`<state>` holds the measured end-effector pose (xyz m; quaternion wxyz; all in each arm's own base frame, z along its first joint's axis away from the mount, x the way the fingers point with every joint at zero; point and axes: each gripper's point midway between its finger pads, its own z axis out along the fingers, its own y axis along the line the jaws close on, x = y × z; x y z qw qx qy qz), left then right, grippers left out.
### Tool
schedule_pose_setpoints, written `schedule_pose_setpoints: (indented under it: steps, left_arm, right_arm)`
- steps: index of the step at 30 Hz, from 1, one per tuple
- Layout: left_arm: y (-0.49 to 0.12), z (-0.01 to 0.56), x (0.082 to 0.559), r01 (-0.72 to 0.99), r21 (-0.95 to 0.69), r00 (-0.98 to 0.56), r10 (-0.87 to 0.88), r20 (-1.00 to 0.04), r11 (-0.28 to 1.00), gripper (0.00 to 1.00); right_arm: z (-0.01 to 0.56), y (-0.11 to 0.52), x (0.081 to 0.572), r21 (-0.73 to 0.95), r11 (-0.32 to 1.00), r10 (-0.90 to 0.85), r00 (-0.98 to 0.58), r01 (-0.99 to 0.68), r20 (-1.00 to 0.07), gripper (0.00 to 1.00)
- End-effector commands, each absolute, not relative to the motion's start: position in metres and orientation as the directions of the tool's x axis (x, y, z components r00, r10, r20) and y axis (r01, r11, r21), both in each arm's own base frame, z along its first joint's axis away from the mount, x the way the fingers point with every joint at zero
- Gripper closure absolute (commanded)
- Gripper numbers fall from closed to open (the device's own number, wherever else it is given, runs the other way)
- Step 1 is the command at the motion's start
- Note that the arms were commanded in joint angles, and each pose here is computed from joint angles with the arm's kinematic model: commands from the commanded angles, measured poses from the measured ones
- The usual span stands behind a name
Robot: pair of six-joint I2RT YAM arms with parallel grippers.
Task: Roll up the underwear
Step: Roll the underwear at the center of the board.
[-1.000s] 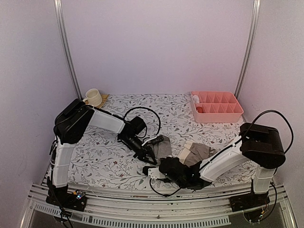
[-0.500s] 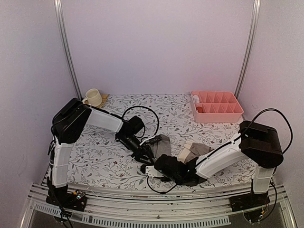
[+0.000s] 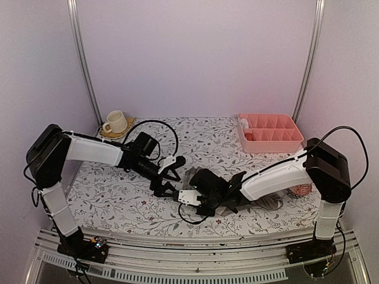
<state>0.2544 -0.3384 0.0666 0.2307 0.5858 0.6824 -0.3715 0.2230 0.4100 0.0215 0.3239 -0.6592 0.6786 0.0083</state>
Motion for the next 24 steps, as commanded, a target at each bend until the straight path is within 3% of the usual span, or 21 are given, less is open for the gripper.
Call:
schedule_pose_setpoints:
  steps: [1,6,13,20,24]
  left_arm:
    - [-0.330,0.096,0.274,0.994,0.006,-0.058,0.567,-0.822,0.110,0.09]
    - [-0.316,0.108,0.275,0.959,0.239,0.129,0.520,-0.845,0.150,0.10]
    - [-0.314,0.113,0.244,0.934,0.353,0.287,0.460,-0.840,0.062,0.20]
    - [-0.319,0.084,0.205,0.838,0.545,0.489,0.497,-0.717,-0.038,0.32]
    - [-0.327,0.078,0.200,0.804,0.593,0.522,0.514,-0.681,-0.031,0.36]
  right_arm:
    - [-0.009,0.383,0.187,-0.118,0.090,-0.934,-0.042,-0.989,-0.355,0.95]
    - [0.001,0.386,0.183,0.061,0.108,-0.928,-0.123,-0.992,-0.353,0.93]
    - [0.011,0.385,0.198,0.269,0.188,-0.899,-0.276,-0.945,-0.340,0.91]
    - [0.019,0.388,0.214,0.414,0.231,-0.872,-0.376,-0.881,-0.314,0.88]
    - [0.015,0.393,0.213,0.464,0.227,-0.874,-0.389,-0.856,-0.289,0.87]
